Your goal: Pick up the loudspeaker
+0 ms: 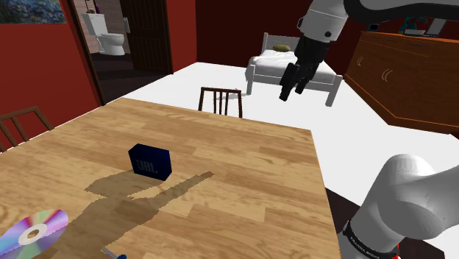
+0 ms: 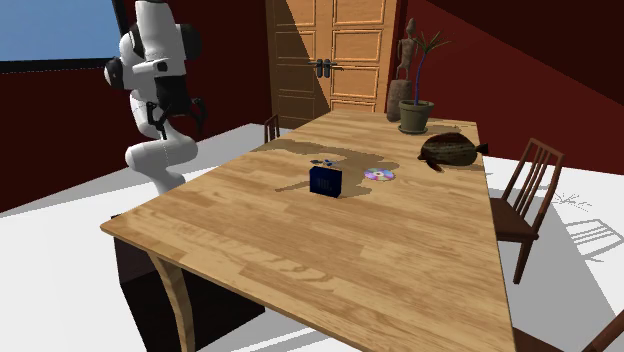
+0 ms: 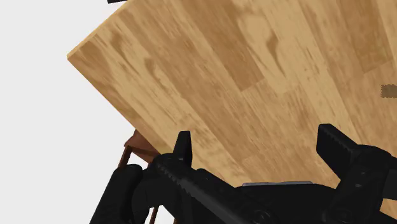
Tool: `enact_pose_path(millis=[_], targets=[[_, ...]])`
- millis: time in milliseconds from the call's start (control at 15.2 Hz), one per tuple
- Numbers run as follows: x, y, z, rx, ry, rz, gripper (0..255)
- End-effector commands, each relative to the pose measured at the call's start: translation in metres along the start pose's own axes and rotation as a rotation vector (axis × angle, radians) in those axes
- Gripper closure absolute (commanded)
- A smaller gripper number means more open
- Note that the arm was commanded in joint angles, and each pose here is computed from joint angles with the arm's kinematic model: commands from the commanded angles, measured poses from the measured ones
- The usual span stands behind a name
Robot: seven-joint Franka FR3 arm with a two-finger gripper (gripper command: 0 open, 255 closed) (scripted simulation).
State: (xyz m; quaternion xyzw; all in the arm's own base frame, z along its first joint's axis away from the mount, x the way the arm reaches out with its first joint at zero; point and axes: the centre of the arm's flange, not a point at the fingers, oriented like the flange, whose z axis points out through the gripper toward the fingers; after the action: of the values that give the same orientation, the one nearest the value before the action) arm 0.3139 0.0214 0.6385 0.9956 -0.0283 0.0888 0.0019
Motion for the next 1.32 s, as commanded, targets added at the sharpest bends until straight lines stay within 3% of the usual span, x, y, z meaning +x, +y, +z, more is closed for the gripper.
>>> enact_pose_path(millis=[0,1254], targets=[[0.0,0.0,0.0,0.0,0.0,0.0,0],[0.129,-0.207,0.082,0.022,-0.108,-0.27,0]])
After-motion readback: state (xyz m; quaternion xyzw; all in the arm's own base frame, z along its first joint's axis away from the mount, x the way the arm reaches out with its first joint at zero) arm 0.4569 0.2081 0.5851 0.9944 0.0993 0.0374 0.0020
